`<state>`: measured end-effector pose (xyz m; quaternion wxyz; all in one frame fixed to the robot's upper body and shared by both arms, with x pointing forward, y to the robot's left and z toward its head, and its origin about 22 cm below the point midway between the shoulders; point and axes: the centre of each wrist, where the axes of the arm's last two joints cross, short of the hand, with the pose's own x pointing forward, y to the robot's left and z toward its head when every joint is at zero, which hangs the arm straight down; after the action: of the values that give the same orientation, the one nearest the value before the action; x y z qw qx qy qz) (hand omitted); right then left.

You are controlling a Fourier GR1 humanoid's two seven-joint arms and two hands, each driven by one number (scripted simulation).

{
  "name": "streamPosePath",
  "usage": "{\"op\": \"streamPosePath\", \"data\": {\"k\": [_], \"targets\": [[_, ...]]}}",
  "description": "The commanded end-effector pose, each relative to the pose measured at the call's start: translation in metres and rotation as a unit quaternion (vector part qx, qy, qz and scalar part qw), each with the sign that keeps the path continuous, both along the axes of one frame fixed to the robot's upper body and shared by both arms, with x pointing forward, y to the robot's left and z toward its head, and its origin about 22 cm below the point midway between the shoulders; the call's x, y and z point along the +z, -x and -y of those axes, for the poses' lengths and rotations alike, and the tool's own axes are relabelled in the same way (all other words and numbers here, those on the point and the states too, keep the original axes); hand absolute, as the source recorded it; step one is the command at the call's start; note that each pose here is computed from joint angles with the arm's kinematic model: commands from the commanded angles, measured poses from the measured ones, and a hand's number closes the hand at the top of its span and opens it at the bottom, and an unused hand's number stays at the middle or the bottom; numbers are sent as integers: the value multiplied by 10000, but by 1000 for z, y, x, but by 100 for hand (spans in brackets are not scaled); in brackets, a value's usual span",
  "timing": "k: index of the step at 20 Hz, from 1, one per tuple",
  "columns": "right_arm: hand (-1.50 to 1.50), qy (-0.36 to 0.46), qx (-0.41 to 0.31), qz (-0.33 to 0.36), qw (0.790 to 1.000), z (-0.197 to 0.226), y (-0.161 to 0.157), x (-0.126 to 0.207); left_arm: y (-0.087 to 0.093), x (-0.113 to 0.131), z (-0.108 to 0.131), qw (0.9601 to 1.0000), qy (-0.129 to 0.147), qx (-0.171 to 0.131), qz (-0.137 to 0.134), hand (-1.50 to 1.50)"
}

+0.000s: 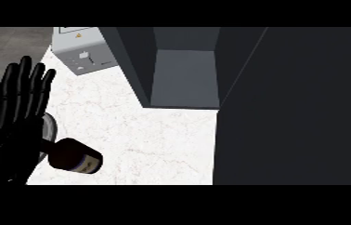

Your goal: Pick up the wine, place it into the cabinet and close the cabinet

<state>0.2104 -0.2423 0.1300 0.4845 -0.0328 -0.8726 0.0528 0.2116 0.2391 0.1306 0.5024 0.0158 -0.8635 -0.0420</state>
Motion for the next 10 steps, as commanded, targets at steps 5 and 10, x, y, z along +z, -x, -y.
{"op": "streamPosePath", "data": {"k": [5, 10], "targets": [[-150, -51, -182, -155, 9997, -3, 22, -4, 10, 17, -16, 9693, -202, -2449, 80, -150], [-150, -589, 914, -828, 9906, -28, 43, 2, 20, 1, -30, 9301, 223, -3463, -1205, -150]]}}
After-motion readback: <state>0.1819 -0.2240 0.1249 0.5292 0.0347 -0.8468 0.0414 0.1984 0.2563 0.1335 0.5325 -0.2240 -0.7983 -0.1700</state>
